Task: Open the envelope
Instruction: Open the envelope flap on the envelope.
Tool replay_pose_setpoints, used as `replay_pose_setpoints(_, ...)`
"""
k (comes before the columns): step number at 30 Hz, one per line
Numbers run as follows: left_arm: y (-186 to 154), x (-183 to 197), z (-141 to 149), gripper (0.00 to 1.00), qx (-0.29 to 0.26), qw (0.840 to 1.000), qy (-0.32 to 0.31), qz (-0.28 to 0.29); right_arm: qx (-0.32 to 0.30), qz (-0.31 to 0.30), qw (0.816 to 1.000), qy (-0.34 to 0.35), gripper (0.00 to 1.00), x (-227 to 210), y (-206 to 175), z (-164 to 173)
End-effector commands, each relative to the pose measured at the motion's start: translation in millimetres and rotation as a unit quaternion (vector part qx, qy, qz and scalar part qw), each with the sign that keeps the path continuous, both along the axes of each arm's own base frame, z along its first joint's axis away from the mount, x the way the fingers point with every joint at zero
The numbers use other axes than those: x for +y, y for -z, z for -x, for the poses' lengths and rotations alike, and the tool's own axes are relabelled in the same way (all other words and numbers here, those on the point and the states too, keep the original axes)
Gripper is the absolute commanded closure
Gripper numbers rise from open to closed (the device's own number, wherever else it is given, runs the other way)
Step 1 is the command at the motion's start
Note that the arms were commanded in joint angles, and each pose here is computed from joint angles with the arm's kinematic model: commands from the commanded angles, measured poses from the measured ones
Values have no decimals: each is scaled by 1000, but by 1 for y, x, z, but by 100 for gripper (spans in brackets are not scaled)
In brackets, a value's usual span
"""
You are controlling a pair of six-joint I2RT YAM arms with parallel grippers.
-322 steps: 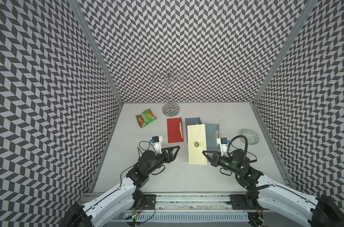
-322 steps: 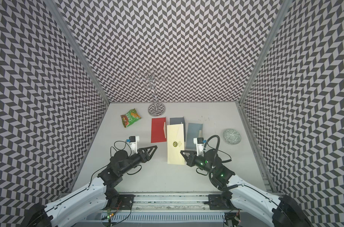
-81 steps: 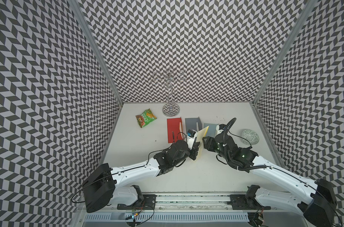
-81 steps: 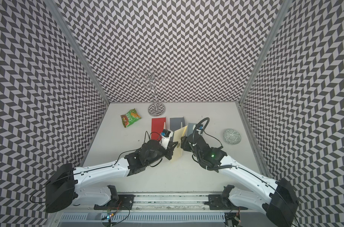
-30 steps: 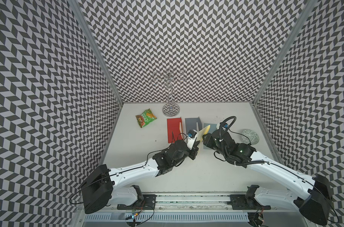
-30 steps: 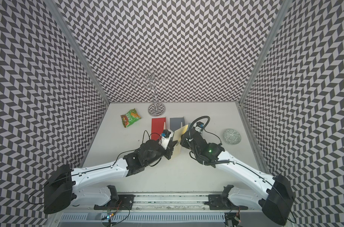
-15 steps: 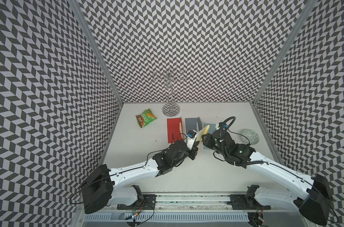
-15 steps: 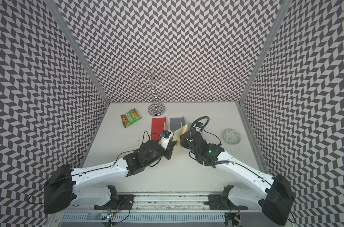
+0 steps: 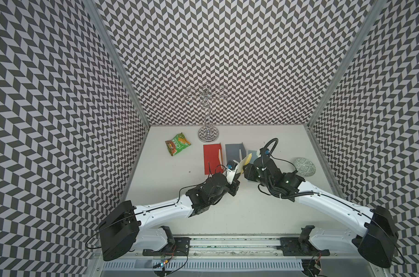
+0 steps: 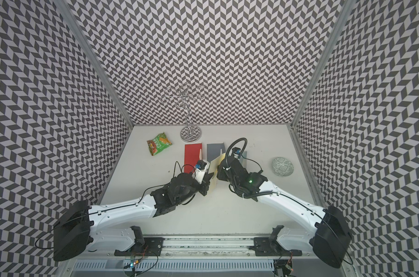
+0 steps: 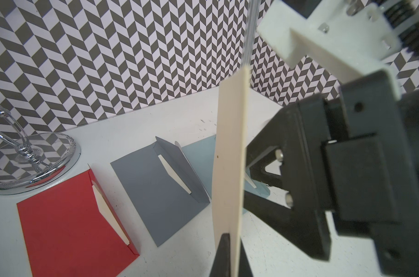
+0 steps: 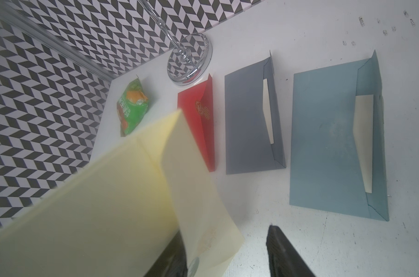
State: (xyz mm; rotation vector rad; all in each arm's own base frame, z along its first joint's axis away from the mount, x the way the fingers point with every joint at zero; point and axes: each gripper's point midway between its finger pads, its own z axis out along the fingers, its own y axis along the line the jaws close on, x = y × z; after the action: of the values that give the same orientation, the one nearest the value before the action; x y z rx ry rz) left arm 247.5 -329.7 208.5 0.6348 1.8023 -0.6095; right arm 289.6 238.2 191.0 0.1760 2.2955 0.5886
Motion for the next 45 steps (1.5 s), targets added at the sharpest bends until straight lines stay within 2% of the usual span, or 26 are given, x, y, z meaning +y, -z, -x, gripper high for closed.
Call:
replay_pose_setpoints(1, -31, -7, 0, 100, -28, 999, 6, 38, -17, -37, 998, -39, 49, 14, -11, 4)
replay_pose_setpoints(5, -31, -9, 0, 100, -26, 999, 9, 38, -18, -43, 996, -73, 50, 23, -16, 9)
replay_pose_setpoints(13, -34, -12, 1, 100, -25, 999, 17, 45, -25, 36, 999, -13, 56, -5, 1, -2)
replay_pose_setpoints(19, -34, -11, 1, 100, -24, 999, 14, 42, -43, 20, 999, -21, 59, -5, -13, 0)
replay_pose_setpoints(25, -35, -9, 1, 100, -23, 999, 10, 42, -40, 19, 999, -20, 62, -7, -10, 2)
replay_pose_setpoints(39, -35, -9, 2, 100, -18, 999, 12, 45, -34, 45, 998, 16, 62, -21, -9, 0)
replay_pose_setpoints(45, -33, -10, 3, 100, -16, 999, 14, 46, -31, 32, 999, 5, 62, -15, -9, 1)
